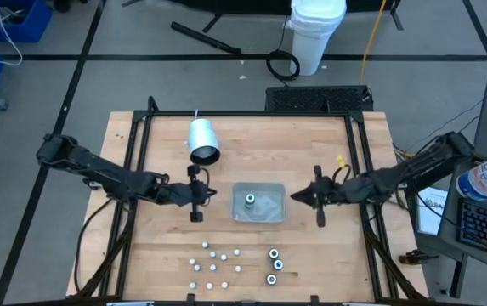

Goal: Pick & Place food coloring
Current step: Adjust the large green food coloring bottle on the white bin

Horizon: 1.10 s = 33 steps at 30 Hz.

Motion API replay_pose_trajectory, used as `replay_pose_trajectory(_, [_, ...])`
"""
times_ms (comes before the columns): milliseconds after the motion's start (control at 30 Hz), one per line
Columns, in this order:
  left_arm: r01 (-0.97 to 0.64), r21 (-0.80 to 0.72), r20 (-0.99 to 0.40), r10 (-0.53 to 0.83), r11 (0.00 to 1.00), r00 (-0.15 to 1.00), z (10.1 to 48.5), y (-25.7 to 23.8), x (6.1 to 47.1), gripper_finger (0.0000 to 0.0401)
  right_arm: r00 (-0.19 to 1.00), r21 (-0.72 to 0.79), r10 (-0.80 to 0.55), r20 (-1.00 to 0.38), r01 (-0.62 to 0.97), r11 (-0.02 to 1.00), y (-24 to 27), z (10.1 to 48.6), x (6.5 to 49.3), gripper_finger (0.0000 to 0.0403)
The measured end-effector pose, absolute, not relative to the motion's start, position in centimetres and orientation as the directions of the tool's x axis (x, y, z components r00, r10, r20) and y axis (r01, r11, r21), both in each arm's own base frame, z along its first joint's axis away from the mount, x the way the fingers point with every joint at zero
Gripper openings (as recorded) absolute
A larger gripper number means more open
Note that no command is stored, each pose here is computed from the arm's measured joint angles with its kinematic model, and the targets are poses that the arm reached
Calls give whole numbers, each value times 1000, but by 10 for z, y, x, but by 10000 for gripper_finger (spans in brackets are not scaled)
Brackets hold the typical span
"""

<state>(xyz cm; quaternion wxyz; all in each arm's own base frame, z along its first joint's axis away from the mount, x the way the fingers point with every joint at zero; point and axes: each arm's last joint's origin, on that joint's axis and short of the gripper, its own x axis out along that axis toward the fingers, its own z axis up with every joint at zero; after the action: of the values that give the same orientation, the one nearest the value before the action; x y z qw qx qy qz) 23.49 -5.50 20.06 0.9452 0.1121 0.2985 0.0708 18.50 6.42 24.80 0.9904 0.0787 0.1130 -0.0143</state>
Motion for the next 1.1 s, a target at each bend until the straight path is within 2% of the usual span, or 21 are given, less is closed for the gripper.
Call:
replay_pose_trajectory(133, [-37,265,-560,185,964,808,191,-56,231,19,971,41,-30,-235,41,998,71,265,212,62])
replay_pose_trajectory(267, [25,262,-561,131,965,817,191,-57,230,19,952,-41,-88,-293,80,996,71,250,258,139])
replay_pose_trajectory(367, [52,266,-545,105,963,832,193,-59,231,19,926,-96,-82,-368,50,994,70,236,288,194])
replay_pose_trajectory(500, [68,253,-553,86,965,829,192,-63,230,19,921,-124,-63,-385,16,992,72,230,305,237])
replay_pose_trajectory(633, [86,248,-570,74,965,818,191,-68,227,19,907,-132,-88,-411,36,991,68,219,312,248])
replay_pose_trajectory(1100, [64,265,-568,102,962,817,191,-68,225,19,881,-54,-141,-451,131,990,53,193,314,243])
